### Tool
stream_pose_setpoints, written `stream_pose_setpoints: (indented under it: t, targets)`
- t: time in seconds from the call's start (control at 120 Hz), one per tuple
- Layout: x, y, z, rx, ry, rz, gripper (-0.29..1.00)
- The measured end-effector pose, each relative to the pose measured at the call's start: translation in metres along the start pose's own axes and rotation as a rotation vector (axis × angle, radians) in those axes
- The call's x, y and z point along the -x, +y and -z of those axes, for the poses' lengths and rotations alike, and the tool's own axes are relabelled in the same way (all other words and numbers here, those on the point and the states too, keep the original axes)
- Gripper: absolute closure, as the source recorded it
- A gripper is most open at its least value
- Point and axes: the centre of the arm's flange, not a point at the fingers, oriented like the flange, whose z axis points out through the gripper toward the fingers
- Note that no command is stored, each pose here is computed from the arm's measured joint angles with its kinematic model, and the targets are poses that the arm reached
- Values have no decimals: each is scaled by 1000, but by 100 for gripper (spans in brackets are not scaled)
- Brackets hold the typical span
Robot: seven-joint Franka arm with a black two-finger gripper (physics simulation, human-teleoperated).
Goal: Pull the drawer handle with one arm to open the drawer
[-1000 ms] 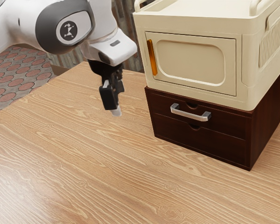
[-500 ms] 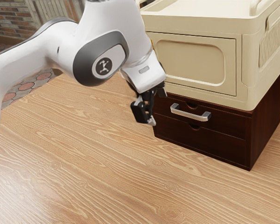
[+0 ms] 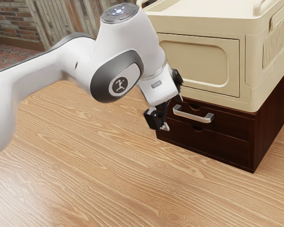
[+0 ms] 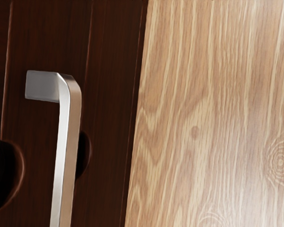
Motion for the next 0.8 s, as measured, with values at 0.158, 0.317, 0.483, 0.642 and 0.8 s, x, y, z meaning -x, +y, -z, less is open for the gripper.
stream_pose_setpoints:
  t: [0.158,0.317,0.483,0.642,0.8]
  targets:
    - [2,-1,-10,-2,-2,-12,0]
    - [-7,3,-18,-1,8,-32,0]
    - [-13,1,-22,-12,20,-31,0]
    - [-9,-2,-39,-3,14,-10,0]
    - [-7,-6,-57,-7,13,4,0]
